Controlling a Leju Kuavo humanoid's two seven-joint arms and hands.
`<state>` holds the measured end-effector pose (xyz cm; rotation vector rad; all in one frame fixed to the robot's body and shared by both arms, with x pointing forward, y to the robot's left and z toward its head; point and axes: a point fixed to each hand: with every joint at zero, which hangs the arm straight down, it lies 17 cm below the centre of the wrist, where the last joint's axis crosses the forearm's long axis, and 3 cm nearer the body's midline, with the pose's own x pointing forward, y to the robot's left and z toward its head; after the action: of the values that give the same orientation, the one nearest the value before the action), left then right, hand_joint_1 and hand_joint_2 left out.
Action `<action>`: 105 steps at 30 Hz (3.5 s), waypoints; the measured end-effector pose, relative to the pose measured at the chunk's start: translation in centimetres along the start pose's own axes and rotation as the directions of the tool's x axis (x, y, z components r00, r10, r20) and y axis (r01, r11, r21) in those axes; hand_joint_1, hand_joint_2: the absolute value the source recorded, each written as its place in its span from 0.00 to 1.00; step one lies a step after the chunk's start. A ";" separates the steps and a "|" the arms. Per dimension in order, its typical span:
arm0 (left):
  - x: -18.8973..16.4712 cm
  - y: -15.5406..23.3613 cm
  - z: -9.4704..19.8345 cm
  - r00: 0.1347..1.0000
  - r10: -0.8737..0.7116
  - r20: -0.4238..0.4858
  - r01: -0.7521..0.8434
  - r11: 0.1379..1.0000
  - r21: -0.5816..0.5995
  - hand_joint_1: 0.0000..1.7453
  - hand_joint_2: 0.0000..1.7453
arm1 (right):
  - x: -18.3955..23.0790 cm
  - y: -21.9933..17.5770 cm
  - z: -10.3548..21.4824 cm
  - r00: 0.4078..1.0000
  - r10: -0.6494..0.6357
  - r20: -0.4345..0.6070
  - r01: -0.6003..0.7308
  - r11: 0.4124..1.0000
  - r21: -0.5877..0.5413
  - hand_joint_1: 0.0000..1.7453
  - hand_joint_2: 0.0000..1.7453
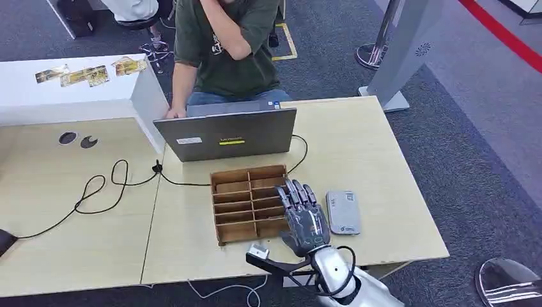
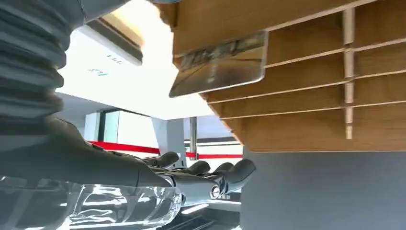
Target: Pass the card to the sensor for recognition and then transmit it.
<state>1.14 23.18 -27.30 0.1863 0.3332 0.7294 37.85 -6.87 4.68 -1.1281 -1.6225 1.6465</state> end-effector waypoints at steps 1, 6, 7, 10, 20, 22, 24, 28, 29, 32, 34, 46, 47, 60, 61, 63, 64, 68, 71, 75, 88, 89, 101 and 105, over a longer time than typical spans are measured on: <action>0.0 0.0 0.0 1.000 0.000 0.000 0.000 1.000 0.000 0.00 0.00 | -0.2 0.0 0.1 1.000 0.001 -0.002 -0.001 1.000 -0.001 0.00 1.00; 0.0 0.0 0.0 1.000 0.000 0.001 0.000 1.000 0.000 0.00 0.00 | -1.0 0.1 0.4 1.000 -0.003 -0.017 0.004 1.000 0.010 0.00 1.00; 0.0 0.0 0.0 1.000 0.000 0.002 0.000 1.000 0.000 0.00 0.00 | -1.0 0.1 0.4 1.000 -0.004 -0.017 0.004 1.000 0.015 0.00 1.00; 0.0 0.0 0.0 1.000 0.000 0.002 0.000 1.000 0.000 0.00 0.00 | -0.9 0.4 0.5 1.000 -0.013 -0.013 0.013 1.000 0.027 0.00 1.00; 0.1 0.0 0.0 1.000 0.010 0.000 -0.010 1.000 -0.003 0.00 0.00 | -0.9 1.3 0.6 1.000 -0.028 -0.008 0.029 0.998 0.062 0.00 1.00; 0.1 0.0 0.0 1.000 0.009 0.000 -0.009 1.000 -0.003 0.00 0.00 | -1.0 1.5 0.6 1.000 -0.029 -0.009 0.030 0.997 0.069 0.00 1.00; 0.1 0.0 0.0 1.000 0.010 -0.001 -0.010 1.000 -0.003 0.00 0.00 | -1.0 1.6 0.6 0.999 -0.031 -0.010 0.032 0.997 0.073 0.00 1.00; 0.1 0.0 0.0 1.000 0.011 -0.001 -0.011 1.000 -0.003 0.00 0.00 | -1.1 1.6 0.6 0.999 -0.038 -0.018 0.039 0.996 0.074 0.00 1.00; 0.1 -0.1 0.0 1.000 0.012 -0.001 -0.012 1.000 -0.003 0.00 0.00 | -1.1 1.6 0.6 0.999 -0.039 -0.020 0.040 0.996 0.074 0.00 1.00; 0.1 0.0 0.0 1.000 0.012 -0.002 -0.012 1.000 -0.003 0.00 0.00 | -1.2 1.6 0.7 0.999 -0.044 -0.024 0.045 0.996 0.075 0.00 1.00; 0.1 -0.1 0.0 1.000 0.012 -0.002 -0.012 1.000 -0.004 0.00 0.00 | -1.2 1.5 0.6 0.999 -0.046 -0.027 0.048 0.996 0.074 0.00 1.00; 0.0 -0.1 0.0 1.000 0.014 -0.003 -0.014 1.000 -0.004 0.00 0.00 | -1.2 1.1 0.6 0.997 -0.073 -0.025 0.075 0.994 0.082 0.00 1.00; 0.0 -0.1 0.0 1.000 0.014 -0.003 -0.014 1.000 -0.004 0.00 0.00 | -1.2 1.1 0.6 0.997 -0.076 -0.026 0.078 0.993 0.084 0.00 1.00; 0.1 -0.1 0.0 1.000 0.014 0.000 -0.014 1.000 -0.004 0.00 0.00 | -1.3 0.8 0.4 0.995 -0.097 -0.024 0.099 0.991 0.089 0.00 1.00; 0.1 -0.1 0.0 1.000 0.014 0.000 -0.014 1.000 -0.004 0.00 0.00 | -1.3 0.8 0.4 0.995 -0.100 -0.024 0.102 0.991 0.091 0.00 1.00; 0.1 -0.1 0.0 1.000 0.014 0.000 -0.014 1.000 -0.004 0.00 0.00 | -1.2 0.8 0.4 0.995 -0.101 -0.023 0.103 0.990 0.091 0.00 1.00; 0.1 -0.1 0.0 1.000 0.014 0.001 -0.014 1.000 -0.004 0.00 0.00 | -1.2 0.8 0.4 0.994 -0.102 -0.022 0.104 0.990 0.092 0.00 1.00; 0.1 -0.1 0.0 1.000 0.013 0.001 -0.013 1.000 -0.004 0.00 0.00 | -1.1 0.8 0.4 0.994 -0.106 -0.020 0.107 0.990 0.093 0.00 1.00; 0.2 -0.1 0.0 1.000 0.013 0.006 -0.013 1.000 -0.004 0.00 0.00 | -0.9 0.8 0.4 0.994 -0.107 -0.016 0.108 0.990 0.095 0.00 1.00; 0.2 -0.1 0.0 1.000 0.014 0.006 -0.014 1.000 -0.004 0.00 0.00 | -0.8 0.9 0.4 0.994 -0.106 -0.013 0.107 0.989 0.102 0.00 1.00; 0.2 0.0 0.0 1.000 0.014 0.006 -0.014 1.000 -0.004 0.00 0.00 | -0.8 0.9 0.4 0.993 -0.120 -0.019 0.121 0.987 0.104 0.00 1.00; 0.2 0.0 0.0 1.000 0.014 0.006 -0.014 1.000 -0.004 0.00 0.00 | -0.8 0.9 0.3 0.993 -0.120 -0.019 0.121 0.987 0.103 0.00 1.00; 0.3 0.0 0.0 1.000 0.014 0.008 -0.013 1.000 -0.003 0.00 0.00 | -0.6 0.8 0.2 0.992 -0.128 -0.012 0.129 0.986 0.103 0.00 1.00; 0.3 0.0 0.0 1.000 0.014 0.008 -0.014 1.000 -0.003 0.00 0.00 | -0.5 0.8 0.2 0.991 -0.132 -0.011 0.133 0.986 0.105 0.00 1.00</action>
<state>1.33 23.41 -27.35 0.1891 0.3234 0.7426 38.04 -7.51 3.97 -0.9493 -1.5540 1.6228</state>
